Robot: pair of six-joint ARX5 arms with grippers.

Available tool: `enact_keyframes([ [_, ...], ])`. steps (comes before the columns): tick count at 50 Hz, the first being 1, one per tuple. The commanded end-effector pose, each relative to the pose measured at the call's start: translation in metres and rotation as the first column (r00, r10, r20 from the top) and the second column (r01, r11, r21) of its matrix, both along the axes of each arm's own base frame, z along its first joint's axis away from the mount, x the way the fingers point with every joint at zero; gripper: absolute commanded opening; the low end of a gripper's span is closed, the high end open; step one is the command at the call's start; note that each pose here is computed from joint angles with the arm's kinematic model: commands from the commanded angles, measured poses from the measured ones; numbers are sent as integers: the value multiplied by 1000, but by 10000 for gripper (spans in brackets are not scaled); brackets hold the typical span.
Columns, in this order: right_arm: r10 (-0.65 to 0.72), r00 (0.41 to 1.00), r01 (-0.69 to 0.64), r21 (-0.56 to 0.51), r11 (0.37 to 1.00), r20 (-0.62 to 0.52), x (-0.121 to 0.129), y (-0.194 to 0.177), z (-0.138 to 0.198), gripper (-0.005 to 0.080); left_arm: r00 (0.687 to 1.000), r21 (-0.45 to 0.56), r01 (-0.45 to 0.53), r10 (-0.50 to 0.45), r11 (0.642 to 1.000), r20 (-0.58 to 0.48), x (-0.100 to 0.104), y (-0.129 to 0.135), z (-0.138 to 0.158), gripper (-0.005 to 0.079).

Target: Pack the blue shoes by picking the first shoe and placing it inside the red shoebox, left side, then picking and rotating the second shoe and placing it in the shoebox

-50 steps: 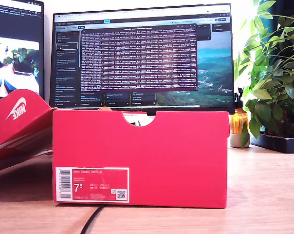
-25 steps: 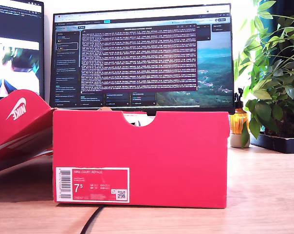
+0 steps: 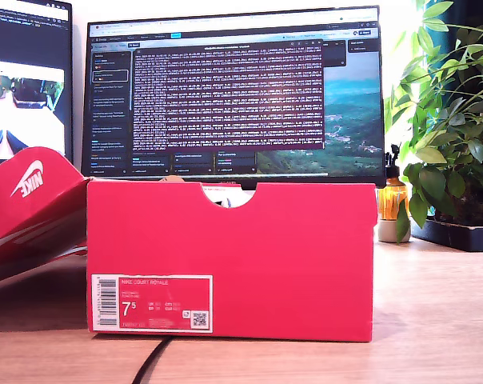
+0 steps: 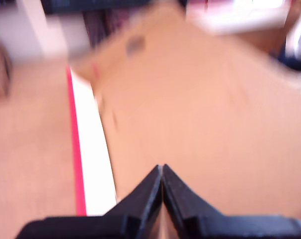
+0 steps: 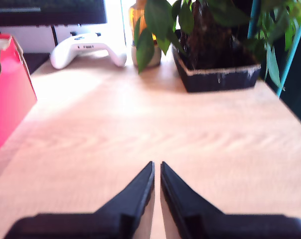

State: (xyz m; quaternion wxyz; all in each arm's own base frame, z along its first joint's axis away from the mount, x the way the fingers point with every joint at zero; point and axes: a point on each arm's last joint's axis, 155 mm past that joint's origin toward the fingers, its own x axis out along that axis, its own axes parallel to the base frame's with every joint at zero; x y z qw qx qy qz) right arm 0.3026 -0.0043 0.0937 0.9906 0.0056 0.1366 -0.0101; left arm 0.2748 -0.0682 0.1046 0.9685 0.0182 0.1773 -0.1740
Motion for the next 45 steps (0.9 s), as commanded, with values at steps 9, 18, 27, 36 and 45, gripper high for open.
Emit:
enact_keyframes([
  [9,14,1000,-14,2,1000,-23,-7,10,-11,-13,999,-5,-54,54,999,11,-14,8,-8,-11],
  [18,33,999,-33,-17,999,5,-7,19,-3,-13,996,-32,-72,74,997,50,-22,11,1,-11],
  [27,27,998,-23,-74,997,55,-7,18,11,-13,992,-42,-86,90,995,94,-28,14,7,-11],
  [36,8,993,4,-100,995,117,-7,13,28,-13,989,-82,-105,113,991,100,-31,16,0,-11],
  [45,-14,993,30,-138,990,117,-11,6,31,-13,988,-92,-109,118,990,101,-34,16,-1,-11],
])
